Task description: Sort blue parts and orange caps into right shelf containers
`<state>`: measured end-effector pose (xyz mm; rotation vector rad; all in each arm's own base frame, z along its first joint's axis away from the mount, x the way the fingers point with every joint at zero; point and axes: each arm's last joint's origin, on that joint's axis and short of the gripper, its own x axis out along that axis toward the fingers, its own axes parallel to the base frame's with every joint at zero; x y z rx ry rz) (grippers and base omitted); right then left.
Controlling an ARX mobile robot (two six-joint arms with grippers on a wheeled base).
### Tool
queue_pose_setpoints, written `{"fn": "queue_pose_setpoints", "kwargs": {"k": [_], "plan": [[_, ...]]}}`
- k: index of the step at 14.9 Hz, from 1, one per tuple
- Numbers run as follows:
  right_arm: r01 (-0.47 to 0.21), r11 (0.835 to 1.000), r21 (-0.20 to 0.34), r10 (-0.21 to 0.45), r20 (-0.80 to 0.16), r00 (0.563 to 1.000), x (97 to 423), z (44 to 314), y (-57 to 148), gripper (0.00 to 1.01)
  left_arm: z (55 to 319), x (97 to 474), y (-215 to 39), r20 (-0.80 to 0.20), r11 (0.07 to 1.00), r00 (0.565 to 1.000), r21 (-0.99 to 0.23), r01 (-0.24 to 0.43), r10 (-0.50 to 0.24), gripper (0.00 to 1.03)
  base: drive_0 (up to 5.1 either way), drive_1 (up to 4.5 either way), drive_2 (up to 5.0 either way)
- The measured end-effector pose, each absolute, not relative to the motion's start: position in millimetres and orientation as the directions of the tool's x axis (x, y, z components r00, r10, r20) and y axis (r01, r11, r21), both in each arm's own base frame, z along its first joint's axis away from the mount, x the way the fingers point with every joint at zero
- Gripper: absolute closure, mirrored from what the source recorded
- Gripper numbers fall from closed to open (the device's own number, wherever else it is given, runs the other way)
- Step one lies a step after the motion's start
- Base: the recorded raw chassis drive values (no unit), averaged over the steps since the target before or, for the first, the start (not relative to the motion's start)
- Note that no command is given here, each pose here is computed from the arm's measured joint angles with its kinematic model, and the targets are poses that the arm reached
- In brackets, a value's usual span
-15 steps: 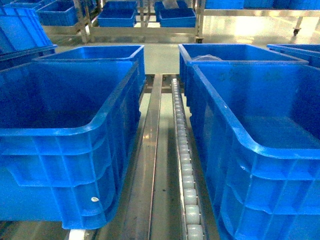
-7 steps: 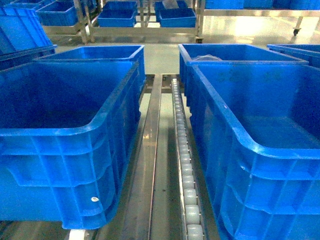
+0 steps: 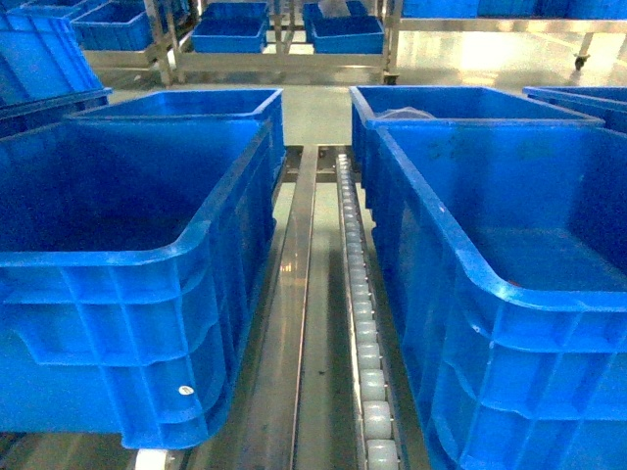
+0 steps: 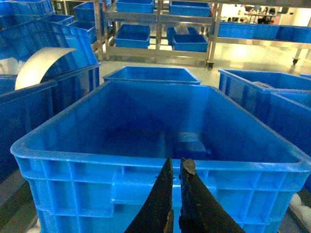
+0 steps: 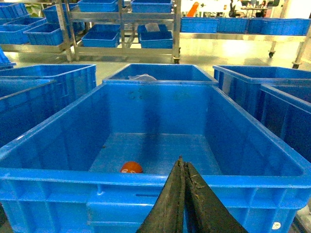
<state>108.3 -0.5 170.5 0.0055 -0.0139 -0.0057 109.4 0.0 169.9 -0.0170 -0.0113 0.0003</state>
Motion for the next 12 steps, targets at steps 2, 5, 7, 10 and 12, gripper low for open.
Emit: {"fn": "queue_pose_setpoints", "kwargs": {"k": [2, 5, 7, 10, 12], "plan": [[0.003, 1.000, 0.005, -0.003, -0.038, 0.999, 102.2, 164.5, -0.4, 0.98, 169.6, 107.7, 0.0, 0.011, 1.000, 1.000, -0.017, 0.000, 0.000, 1.01, 0.0, 0.00, 0.0], [0.004, 1.000, 0.005, -0.004, -0.002, 1.000, 97.2, 166.7, -0.4, 0.98, 167.7, 97.5, 0.1, 0.004, 1.000, 1.000, -0.016, -0.003, 0.003, 1.01, 0.0, 0.00, 0.0], [0.003, 1.000, 0.005, -0.003, 0.006, 1.000, 97.3, 167.3, -0.4, 0.98, 165.8, 97.7, 0.1, -0.006, 1.000, 1.000, -0.015, -0.002, 0.002, 1.01, 0.0, 0.00, 0.0], [0.003, 1.000, 0.005, -0.003, 0.000, 1.000, 97.3, 166.7, -0.4, 0.98, 166.1, 97.7, 0.0, -0.003, 1.000, 1.000, -0.015, 0.000, 0.000, 1.01, 0.0, 0.00, 0.0], [0.003, 1.000, 0.003, -0.003, 0.004, 1.000, 97.2, 167.2, -0.4, 0.87, 165.9, 97.7, 0.0, -0.005, 1.000, 1.000, -0.015, 0.000, 0.000, 0.96, 0.0, 0.00, 0.0]]}}
